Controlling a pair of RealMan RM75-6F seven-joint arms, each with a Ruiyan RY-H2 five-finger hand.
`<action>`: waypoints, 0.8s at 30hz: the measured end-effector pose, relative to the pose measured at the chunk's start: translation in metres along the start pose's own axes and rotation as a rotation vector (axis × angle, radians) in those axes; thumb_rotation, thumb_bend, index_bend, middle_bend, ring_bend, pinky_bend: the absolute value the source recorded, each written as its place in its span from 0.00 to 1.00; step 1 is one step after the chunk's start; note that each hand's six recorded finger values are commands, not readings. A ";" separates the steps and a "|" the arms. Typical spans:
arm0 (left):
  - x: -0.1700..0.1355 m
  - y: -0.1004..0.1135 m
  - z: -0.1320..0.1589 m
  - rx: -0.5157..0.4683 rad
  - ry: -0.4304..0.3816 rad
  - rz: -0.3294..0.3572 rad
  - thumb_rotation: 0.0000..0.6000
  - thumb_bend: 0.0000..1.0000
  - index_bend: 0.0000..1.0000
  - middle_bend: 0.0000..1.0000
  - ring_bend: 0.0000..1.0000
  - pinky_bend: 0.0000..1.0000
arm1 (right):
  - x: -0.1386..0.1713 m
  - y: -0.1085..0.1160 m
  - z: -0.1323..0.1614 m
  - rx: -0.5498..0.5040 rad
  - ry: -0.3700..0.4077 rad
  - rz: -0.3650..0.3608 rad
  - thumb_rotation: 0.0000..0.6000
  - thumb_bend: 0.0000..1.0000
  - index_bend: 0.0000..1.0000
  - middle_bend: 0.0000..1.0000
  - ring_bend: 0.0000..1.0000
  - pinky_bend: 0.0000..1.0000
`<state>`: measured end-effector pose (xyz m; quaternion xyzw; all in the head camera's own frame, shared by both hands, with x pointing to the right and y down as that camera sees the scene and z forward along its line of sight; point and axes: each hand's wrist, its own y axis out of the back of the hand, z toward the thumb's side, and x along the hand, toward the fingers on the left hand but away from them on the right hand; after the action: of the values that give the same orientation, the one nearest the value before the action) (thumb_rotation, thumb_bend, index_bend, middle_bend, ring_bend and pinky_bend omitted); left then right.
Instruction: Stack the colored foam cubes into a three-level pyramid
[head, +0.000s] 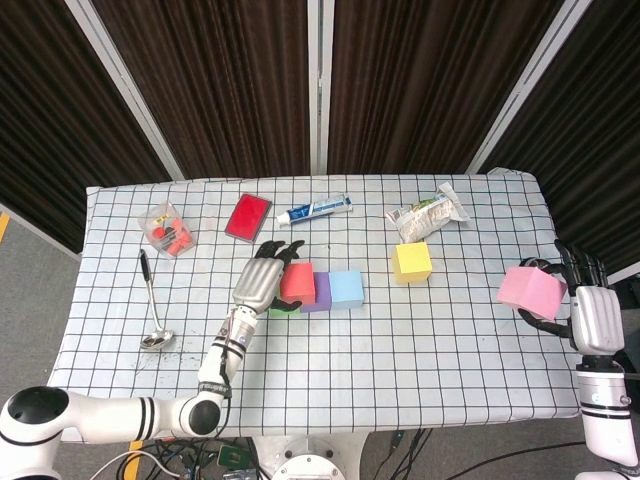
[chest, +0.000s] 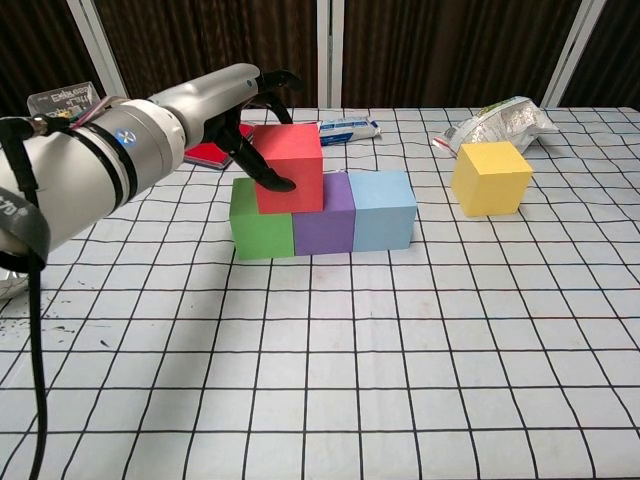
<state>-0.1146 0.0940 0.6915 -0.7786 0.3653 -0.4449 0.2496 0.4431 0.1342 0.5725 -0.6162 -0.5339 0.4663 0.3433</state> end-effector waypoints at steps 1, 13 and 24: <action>-0.001 0.001 0.001 -0.002 -0.002 0.001 1.00 0.09 0.09 0.21 0.07 0.07 | 0.000 0.000 0.000 -0.001 0.000 -0.001 1.00 0.08 0.00 0.49 0.06 0.00; -0.033 0.042 -0.015 0.014 0.000 0.067 1.00 0.04 0.08 0.12 0.00 0.06 | -0.015 0.002 0.025 0.008 0.094 0.043 1.00 0.08 0.00 0.50 0.06 0.00; -0.107 0.093 -0.125 0.015 0.113 0.233 1.00 0.00 0.08 0.11 0.00 0.06 | -0.064 -0.034 0.092 -0.100 0.320 0.407 1.00 0.10 0.00 0.51 0.08 0.00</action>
<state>-0.2926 0.1135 0.6305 -0.7029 0.4633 -0.4587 0.2845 0.3450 0.0711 0.5867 -0.7931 -0.3602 0.3953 0.2914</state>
